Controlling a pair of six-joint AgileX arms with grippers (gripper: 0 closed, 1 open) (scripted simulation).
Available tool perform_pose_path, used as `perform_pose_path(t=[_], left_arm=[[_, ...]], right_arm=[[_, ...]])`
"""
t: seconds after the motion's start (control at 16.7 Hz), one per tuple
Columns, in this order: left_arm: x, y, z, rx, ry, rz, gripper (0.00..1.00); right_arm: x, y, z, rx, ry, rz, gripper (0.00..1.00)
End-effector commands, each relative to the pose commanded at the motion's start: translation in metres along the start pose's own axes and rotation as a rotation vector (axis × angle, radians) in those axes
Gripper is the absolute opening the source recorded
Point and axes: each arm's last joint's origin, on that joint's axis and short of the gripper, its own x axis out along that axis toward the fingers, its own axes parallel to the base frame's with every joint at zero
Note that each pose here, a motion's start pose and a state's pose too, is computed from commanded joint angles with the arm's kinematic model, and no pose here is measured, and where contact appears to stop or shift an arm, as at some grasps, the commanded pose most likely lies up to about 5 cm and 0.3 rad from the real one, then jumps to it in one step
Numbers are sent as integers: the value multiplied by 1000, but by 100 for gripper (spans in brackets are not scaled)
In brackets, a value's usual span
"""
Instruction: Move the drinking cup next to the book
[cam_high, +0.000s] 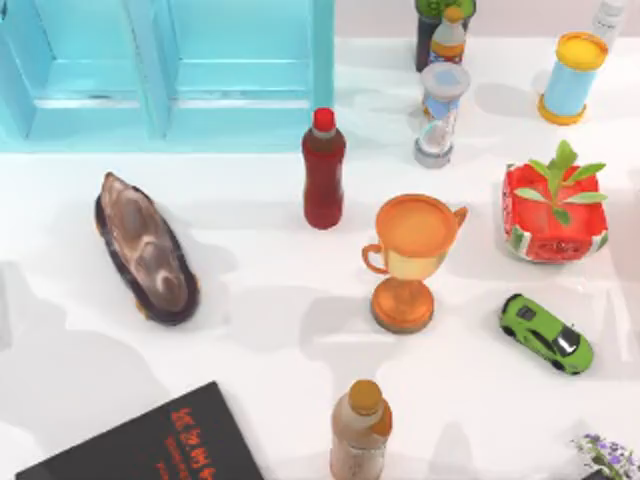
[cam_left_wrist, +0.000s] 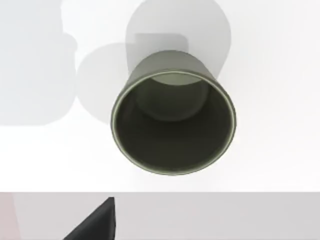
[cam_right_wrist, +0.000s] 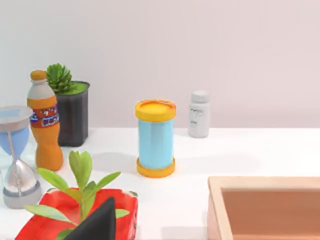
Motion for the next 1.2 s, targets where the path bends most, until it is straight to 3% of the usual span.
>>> perform_pose_path(t=[0.36,0.84,1.14,1.2], left_arm=[[4,1,1,1,-1,0,100],[91,2,-1,0,4,5,100],[100,0,0,0,0,0,100],[100,0,0,0,0,0,92]], right_arm=[[0,0,0,0,0,0,100],[0,0,0,0,0,0,100],[0,0,0,0,0,0,100],[0,0,0,0,0,0,100]])
